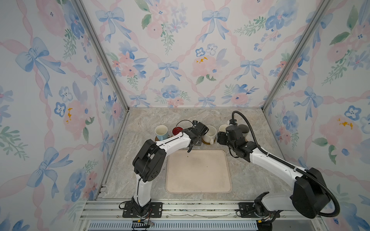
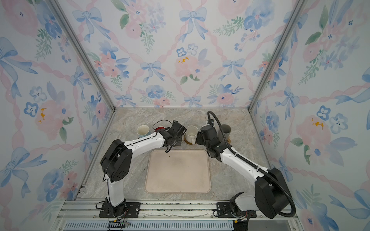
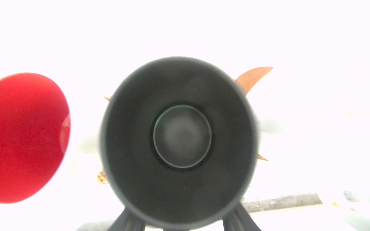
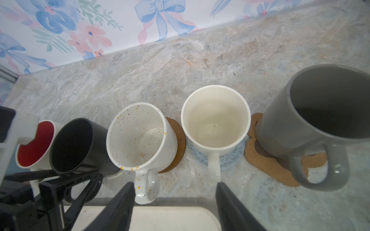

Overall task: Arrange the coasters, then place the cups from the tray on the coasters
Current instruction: 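Open and raise the left gripper while the right gripper releases the speckled mug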

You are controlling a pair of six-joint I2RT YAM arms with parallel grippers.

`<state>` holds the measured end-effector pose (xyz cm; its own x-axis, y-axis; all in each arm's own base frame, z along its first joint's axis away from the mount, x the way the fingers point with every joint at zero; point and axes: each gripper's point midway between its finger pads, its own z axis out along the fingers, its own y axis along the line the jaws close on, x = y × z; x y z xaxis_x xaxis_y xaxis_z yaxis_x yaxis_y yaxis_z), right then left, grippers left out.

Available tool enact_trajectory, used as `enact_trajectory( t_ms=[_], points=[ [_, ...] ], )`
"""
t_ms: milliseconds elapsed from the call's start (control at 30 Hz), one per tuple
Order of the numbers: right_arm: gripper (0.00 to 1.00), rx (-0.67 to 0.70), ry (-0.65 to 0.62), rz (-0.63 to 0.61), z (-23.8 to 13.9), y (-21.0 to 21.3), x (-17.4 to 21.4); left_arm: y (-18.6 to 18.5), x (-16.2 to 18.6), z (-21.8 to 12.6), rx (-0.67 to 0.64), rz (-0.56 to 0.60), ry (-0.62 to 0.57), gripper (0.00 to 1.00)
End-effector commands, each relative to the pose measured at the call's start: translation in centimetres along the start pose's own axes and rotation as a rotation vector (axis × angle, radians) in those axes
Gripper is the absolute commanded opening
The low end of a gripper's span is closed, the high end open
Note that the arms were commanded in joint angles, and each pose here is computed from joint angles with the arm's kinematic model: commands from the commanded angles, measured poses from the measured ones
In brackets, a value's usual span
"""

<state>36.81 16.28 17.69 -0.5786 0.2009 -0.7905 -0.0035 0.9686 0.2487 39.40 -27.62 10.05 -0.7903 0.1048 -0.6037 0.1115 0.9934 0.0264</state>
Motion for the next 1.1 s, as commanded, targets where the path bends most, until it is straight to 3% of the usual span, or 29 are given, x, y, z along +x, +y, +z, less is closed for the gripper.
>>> enact_trajectory(
  t_ms=[0, 167, 267, 333, 400, 433, 600, 833, 1067],
  points=[
    [0.69, -0.078, -0.098, 0.03, -1.6, 0.8, -1.9, 0.2, -2.0, -2.4, -0.02, 0.008, -0.086, 0.6],
    [0.73, -0.117, -0.164, -0.013, -3.1, 1.4, -2.8, 0.0, -3.2, -4.6, -0.021, 0.013, -0.149, 0.66],
    [0.84, -0.143, -0.213, -0.04, -4.1, 1.9, -3.3, 0.0, -3.9, -6.0, -0.017, 0.01, -0.187, 0.69],
    [0.86, -0.156, -0.237, -0.06, -4.8, 2.3, -3.5, 0.2, -4.3, -7.0, -0.017, 0.006, -0.211, 0.73],
    [0.88, -0.159, -0.255, -0.069, -5.3, 2.5, -3.8, 0.4, -4.6, -7.8, -0.017, 0.004, -0.235, 0.78],
    [0.97, -0.159, -0.262, -0.073, -5.5, 2.5, -3.9, 0.7, -4.8, -8.3, -0.021, 0.005, -0.25, 0.82],
    [0.97, -0.142, -0.28, -0.089, -6.3, 2.2, -4.3, 2.8, -5.4, -10.4, -0.063, -0.02, -0.33, 0.98],
    [0.97, -0.04, -0.295, -0.176, -7.5, 0.2, -4.5, 6.4, -5.2, -13.7, -0.068, -0.039, -0.472, 0.98],
    [0.97, 0.084, -0.305, -0.234, -9.2, -3.8, -4.6, 11.4, -3.1, -16.5, 0.031, -0.054, -0.669, 0.98]
  ],
)
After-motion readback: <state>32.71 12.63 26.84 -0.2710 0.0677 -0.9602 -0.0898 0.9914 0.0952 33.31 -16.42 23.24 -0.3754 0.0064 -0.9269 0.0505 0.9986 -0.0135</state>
